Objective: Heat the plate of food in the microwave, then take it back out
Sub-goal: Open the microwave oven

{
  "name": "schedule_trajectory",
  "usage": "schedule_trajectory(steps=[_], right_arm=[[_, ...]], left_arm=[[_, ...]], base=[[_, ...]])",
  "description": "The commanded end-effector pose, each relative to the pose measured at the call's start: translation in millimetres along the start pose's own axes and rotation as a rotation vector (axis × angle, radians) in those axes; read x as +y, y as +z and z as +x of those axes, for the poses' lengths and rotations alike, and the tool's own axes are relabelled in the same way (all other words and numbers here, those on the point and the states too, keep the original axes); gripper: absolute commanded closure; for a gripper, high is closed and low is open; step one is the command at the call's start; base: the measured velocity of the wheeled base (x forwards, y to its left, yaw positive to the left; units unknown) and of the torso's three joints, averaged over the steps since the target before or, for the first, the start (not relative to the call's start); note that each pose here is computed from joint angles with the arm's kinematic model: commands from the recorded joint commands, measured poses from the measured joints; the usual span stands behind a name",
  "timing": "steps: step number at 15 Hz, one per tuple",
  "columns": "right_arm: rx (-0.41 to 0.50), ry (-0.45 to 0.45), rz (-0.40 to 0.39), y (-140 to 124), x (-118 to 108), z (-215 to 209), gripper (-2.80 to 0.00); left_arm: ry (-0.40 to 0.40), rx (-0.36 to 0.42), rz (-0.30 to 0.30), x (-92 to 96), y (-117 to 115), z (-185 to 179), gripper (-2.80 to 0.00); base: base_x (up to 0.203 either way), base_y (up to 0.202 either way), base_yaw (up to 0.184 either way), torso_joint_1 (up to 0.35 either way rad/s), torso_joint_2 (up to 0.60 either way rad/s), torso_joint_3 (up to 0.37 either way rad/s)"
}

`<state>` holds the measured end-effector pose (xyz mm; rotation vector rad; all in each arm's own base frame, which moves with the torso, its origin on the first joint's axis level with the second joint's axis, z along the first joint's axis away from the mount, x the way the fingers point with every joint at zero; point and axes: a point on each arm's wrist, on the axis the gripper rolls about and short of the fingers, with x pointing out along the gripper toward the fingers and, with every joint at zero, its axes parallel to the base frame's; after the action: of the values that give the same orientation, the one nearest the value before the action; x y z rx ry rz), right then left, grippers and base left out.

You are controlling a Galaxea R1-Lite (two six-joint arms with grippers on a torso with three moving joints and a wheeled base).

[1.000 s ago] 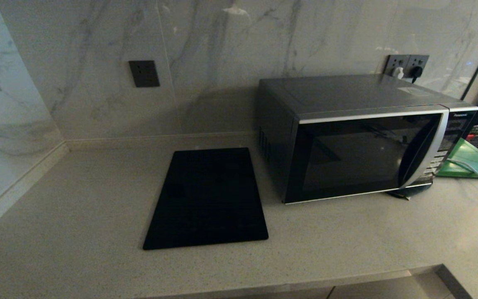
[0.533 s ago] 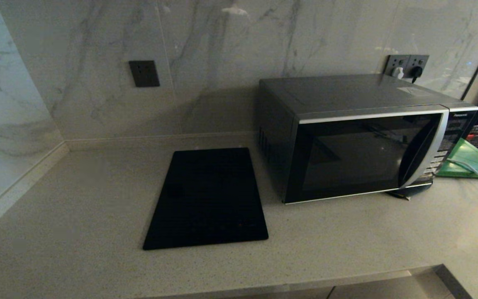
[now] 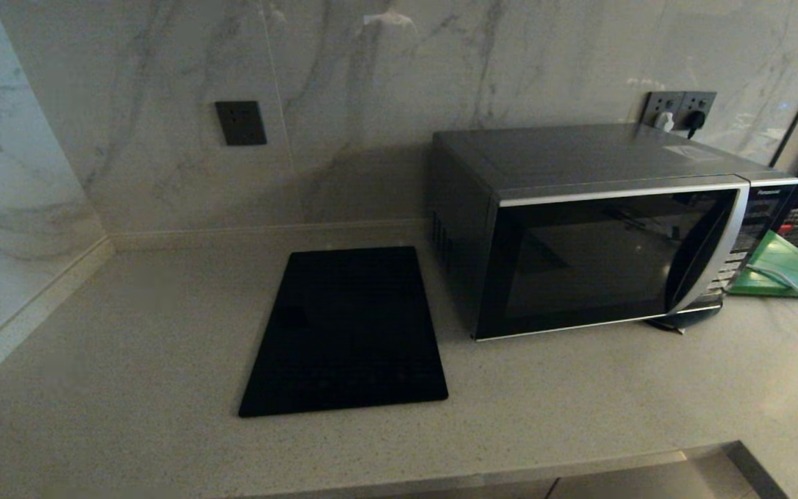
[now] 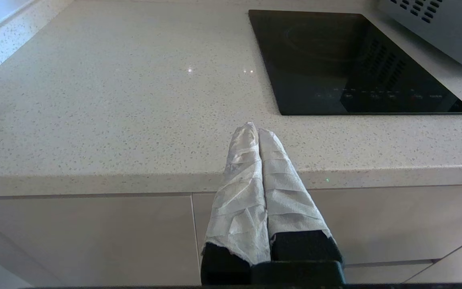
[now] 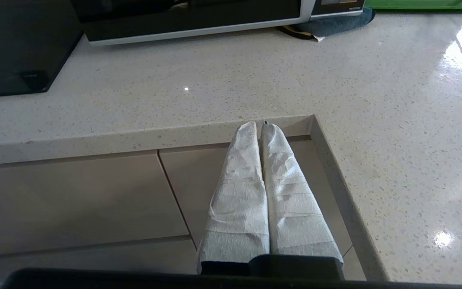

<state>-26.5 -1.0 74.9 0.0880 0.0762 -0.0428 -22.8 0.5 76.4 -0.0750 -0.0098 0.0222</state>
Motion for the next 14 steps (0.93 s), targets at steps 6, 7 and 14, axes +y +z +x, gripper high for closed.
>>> schedule_trajectory(steps=[6,7,14], right_arm=[[0.002,0.001,0.001,0.1,0.0,0.1,0.0],[0.002,0.001,0.001,0.1,0.0,0.1,0.0],[0.003,0.001,-0.001,-0.1,0.0,0.1,0.0]], left_arm=[[0.001,0.001,0.0,0.0,0.1,0.1,0.0],[0.001,0.001,0.0,0.0,0.1,0.1,0.0],[0.001,0.001,0.0,0.0,0.1,0.1,0.0]], base=[[0.0,0.0,0.0,0.0,0.0,0.0],[0.0,0.0,0.0,0.0,0.0,0.0],[0.0,0.0,0.0,0.0,0.0,0.0]])
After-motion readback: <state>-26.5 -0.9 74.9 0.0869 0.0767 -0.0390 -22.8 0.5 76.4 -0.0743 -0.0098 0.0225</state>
